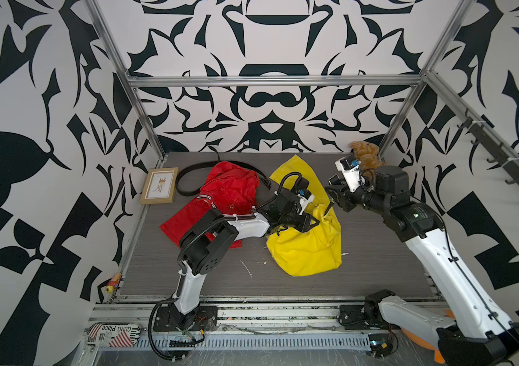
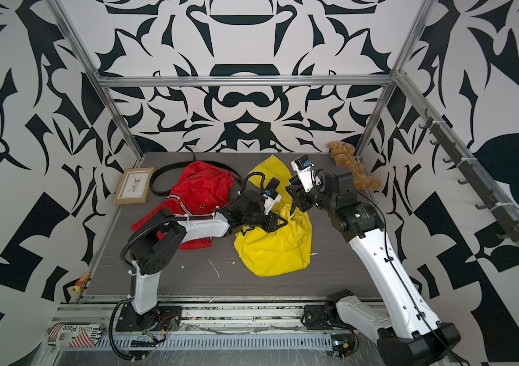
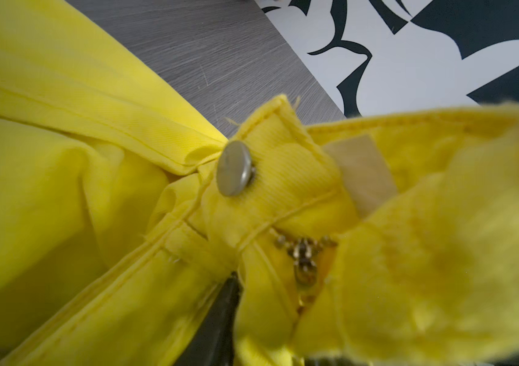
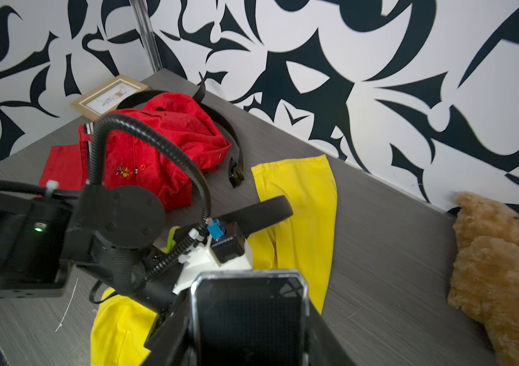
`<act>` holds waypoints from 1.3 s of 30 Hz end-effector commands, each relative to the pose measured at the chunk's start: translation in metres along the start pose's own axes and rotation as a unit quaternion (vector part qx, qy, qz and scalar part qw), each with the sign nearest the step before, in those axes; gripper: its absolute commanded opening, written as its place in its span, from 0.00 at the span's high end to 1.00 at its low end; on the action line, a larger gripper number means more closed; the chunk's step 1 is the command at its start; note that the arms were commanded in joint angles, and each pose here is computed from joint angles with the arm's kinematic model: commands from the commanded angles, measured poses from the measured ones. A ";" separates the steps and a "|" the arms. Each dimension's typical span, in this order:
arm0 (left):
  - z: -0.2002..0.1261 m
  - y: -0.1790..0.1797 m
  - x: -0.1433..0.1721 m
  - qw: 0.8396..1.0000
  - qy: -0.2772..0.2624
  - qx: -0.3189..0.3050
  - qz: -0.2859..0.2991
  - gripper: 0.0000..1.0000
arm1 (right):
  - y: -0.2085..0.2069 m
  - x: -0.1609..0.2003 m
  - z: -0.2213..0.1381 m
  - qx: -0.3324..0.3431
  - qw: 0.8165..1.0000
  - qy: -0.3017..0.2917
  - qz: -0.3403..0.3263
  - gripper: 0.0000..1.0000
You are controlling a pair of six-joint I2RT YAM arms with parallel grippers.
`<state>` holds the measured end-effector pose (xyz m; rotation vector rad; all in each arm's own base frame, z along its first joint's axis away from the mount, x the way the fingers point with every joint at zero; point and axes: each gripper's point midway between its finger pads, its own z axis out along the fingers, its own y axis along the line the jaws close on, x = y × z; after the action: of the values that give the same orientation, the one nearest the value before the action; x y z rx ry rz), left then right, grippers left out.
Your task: Remove the belt from the trousers
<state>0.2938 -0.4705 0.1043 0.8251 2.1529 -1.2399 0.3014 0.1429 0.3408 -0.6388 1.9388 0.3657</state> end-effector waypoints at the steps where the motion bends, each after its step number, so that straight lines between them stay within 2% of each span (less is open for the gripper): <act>1: 0.023 0.031 0.042 0.997 0.059 -0.019 -0.043 0.70 | 0.009 -0.095 -0.058 0.003 0.988 -0.149 -0.034 1.00; 5: 0.035 0.045 0.061 0.993 0.100 -0.033 -0.058 0.70 | 0.013 -0.126 -0.079 -0.001 0.981 -0.190 -0.043 1.00; 6: 0.033 0.045 0.060 0.993 0.097 -0.035 -0.054 0.67 | 0.012 -0.130 -0.080 0.000 0.980 -0.193 -0.040 1.00; 8: 0.018 0.038 0.047 0.996 0.066 -0.043 -0.038 0.52 | 0.010 -0.131 -0.076 0.001 0.982 -0.185 -0.037 1.00; 11: -0.022 0.017 0.017 0.998 -0.015 -0.054 0.001 0.22 | 0.004 -0.122 -0.065 0.011 0.986 -0.166 -0.024 1.00; 13: -0.055 -0.006 -0.005 0.994 -0.088 -0.047 0.036 0.09 | 0.000 -0.114 -0.057 0.016 0.987 -0.158 -0.008 1.00; 14: -0.068 -0.016 -0.014 0.991 -0.113 -0.042 0.048 0.06 | -0.001 -0.112 -0.054 0.015 0.988 -0.155 -0.002 1.00; 17: -0.094 -0.049 -0.038 0.983 -0.159 -0.027 0.092 0.00 | 0.000 -0.105 -0.043 0.008 0.988 -0.153 0.020 1.00; 21: -0.104 -0.087 -0.071 0.971 -0.201 0.005 0.127 0.01 | 0.006 -0.100 -0.029 -0.008 0.988 -0.148 0.038 1.00; 24: -0.103 -0.098 -0.094 0.963 -0.234 0.019 0.131 0.01 | 0.013 -0.097 -0.020 -0.022 0.989 -0.142 0.044 1.00; 29: -0.084 -0.097 -0.118 0.959 -0.248 0.020 0.131 0.01 | 0.031 -0.090 -0.005 -0.045 0.991 -0.122 0.042 1.00; 32: -0.073 -0.095 -0.128 0.959 -0.253 0.020 0.127 0.07 | 0.040 -0.085 0.004 -0.053 0.992 -0.111 0.040 1.00; 33: -0.071 -0.094 -0.131 0.959 -0.255 0.020 0.125 0.17 | 0.042 -0.084 0.006 -0.054 0.992 -0.108 0.041 1.00; 34: -0.070 -0.093 -0.132 0.959 -0.255 0.023 0.124 0.31 | 0.044 -0.082 0.009 -0.056 0.992 -0.105 0.042 1.00; 36: -0.071 -0.091 -0.131 0.960 -0.252 0.031 0.115 0.72 | 0.044 -0.076 0.016 -0.053 0.993 -0.090 0.046 1.00; 38: -0.077 -0.089 -0.123 0.963 -0.247 0.032 0.105 0.98 | 0.045 -0.070 0.020 -0.056 0.995 -0.077 0.039 0.98; 39: -0.080 -0.085 -0.113 0.966 -0.238 0.026 0.101 1.00 | 0.041 -0.065 0.022 -0.046 0.996 -0.068 0.036 0.79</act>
<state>0.2972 -0.4771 0.2607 0.7101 1.6164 -1.2306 0.3224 0.2021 0.3852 -0.5971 1.8253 0.5006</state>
